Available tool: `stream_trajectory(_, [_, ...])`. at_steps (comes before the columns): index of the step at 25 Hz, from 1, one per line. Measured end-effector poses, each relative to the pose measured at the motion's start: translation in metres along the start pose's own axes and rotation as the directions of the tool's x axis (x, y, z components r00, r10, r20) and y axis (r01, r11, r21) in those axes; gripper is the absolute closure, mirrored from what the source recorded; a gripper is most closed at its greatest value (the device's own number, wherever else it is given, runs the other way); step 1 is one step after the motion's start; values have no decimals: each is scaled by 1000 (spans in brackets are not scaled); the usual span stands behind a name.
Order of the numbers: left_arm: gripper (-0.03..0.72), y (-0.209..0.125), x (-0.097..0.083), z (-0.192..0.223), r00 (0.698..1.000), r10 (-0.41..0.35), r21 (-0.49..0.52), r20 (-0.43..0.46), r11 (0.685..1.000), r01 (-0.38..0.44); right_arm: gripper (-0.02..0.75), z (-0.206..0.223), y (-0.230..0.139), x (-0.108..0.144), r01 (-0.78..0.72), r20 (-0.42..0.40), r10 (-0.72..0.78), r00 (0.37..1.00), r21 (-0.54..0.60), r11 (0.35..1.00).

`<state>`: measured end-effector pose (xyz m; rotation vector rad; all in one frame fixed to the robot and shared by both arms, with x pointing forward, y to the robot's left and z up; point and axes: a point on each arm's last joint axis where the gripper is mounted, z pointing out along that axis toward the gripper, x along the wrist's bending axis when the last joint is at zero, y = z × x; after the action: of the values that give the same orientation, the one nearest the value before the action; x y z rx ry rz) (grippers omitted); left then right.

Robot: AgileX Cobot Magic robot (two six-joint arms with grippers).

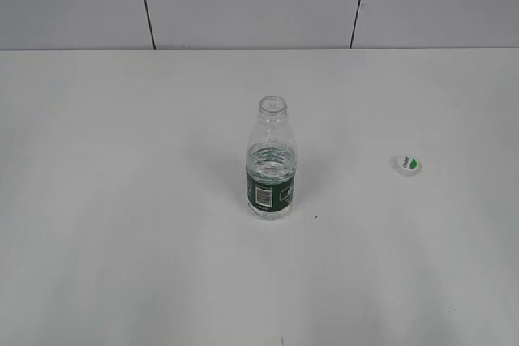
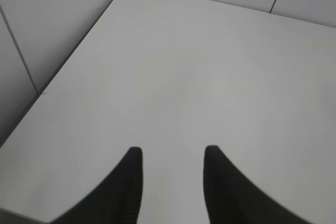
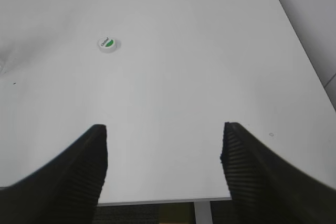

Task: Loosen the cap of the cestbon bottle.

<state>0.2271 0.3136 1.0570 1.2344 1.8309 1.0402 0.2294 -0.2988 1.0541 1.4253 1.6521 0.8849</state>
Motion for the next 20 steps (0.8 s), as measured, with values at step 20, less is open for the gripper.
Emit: stream_trajectory(20, [442, 1, -1, 1, 984, 157, -14, 89, 988, -157, 217, 0, 0, 0, 0, 0, 0, 1000, 0, 1000])
